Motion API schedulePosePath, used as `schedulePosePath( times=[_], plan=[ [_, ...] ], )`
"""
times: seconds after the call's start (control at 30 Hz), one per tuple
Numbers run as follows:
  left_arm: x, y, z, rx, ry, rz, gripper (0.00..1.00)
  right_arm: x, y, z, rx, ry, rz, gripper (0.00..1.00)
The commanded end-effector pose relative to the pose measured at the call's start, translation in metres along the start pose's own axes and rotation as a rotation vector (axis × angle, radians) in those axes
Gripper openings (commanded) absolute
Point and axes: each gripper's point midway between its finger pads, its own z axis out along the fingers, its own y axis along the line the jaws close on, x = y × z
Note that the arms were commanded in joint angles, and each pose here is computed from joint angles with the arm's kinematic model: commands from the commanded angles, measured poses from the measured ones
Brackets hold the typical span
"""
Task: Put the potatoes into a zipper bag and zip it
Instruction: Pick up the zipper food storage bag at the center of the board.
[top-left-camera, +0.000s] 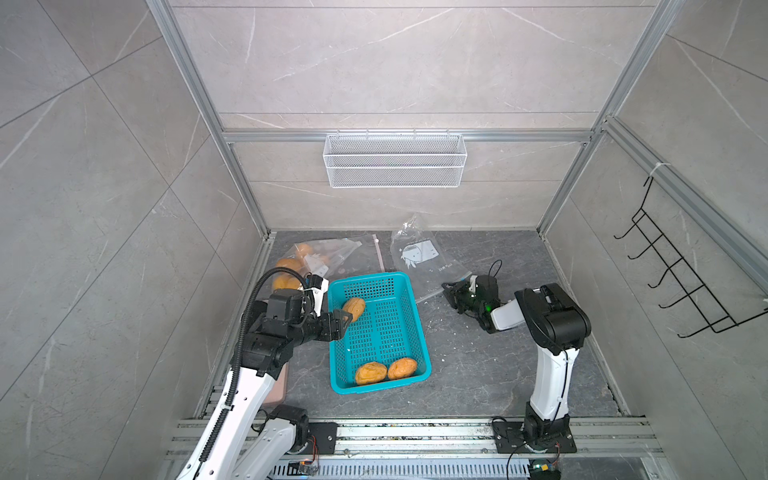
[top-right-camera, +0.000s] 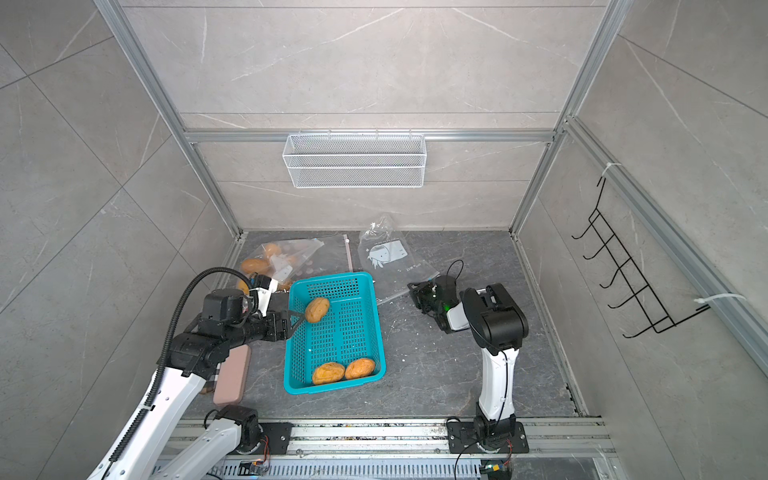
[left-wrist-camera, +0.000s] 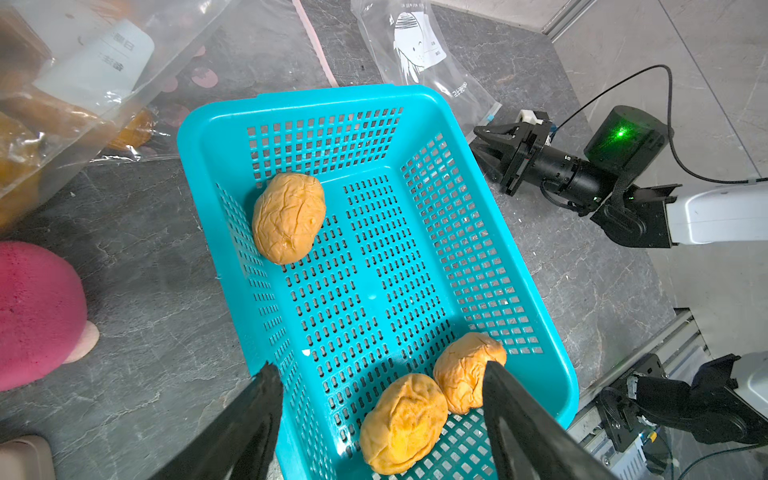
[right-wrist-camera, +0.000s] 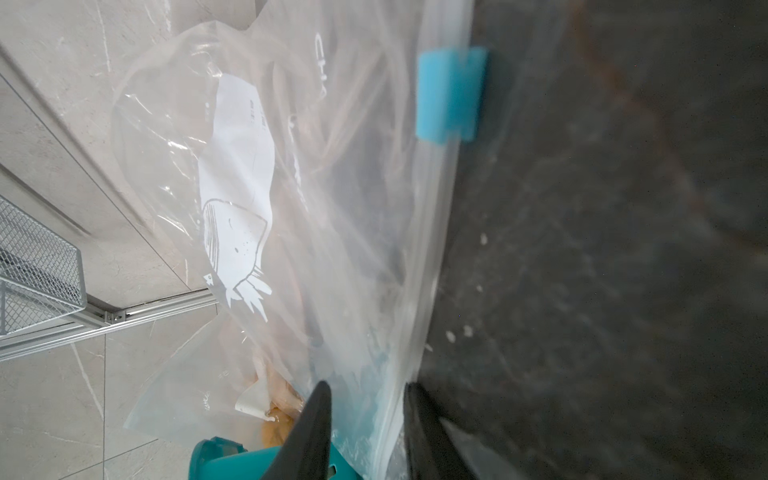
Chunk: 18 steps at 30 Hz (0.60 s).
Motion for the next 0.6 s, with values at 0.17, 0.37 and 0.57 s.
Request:
schedulePosePath(
  times=[0.17,0.37,0.57],
  plan=[
    [0.001,-0.002,0.001,0.011,0.005,0.023,0.77,-0.006,0.032,0.012,-0.121,0.008,-0.029,0.32],
    [0.002,-0.001,0.001,0.008,0.007,0.022,0.77,-0.011,0.033,0.023,-0.137,0.009,-0.024,0.32],
    [0.001,0.0,0.002,0.007,0.009,0.021,0.77,-0.015,0.029,0.038,-0.13,0.022,-0.021,0.32]
  ],
)
